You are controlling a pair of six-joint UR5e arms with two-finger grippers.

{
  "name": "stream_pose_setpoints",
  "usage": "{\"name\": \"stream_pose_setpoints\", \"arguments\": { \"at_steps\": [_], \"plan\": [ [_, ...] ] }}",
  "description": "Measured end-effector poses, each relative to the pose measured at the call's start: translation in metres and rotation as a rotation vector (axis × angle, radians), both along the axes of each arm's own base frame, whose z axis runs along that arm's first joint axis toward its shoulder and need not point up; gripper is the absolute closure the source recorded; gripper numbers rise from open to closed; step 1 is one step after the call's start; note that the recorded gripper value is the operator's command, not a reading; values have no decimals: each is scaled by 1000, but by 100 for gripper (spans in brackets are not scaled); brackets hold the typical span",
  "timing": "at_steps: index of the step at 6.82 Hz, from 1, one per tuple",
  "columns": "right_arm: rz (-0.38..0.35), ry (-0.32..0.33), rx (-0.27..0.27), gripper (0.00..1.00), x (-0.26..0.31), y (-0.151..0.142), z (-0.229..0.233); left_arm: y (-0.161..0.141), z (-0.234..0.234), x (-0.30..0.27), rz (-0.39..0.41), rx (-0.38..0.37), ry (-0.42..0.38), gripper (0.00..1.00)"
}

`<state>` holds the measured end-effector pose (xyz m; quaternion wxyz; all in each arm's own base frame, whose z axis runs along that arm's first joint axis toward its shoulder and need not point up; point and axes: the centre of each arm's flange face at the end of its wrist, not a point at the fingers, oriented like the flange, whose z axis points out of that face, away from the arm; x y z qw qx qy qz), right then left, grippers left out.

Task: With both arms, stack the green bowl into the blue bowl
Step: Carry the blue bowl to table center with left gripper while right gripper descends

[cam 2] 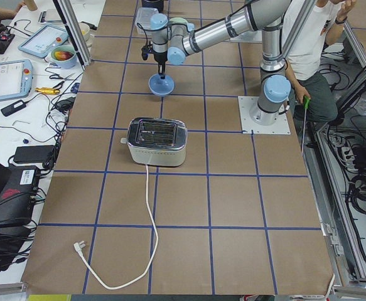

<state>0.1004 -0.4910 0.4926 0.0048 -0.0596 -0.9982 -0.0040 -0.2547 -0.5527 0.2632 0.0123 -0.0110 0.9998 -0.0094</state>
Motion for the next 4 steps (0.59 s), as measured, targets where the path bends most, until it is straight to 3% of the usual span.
{"name": "stream_pose_setpoints", "arguments": {
  "at_steps": [2,4],
  "plan": [
    [-1,11,4,0,-1,-2,1,9,10,-109,111,-16,67,100],
    [-6,25,2,0,-1,-5,9,18,-8,-150,160,-5,77,100]
  ]
}}
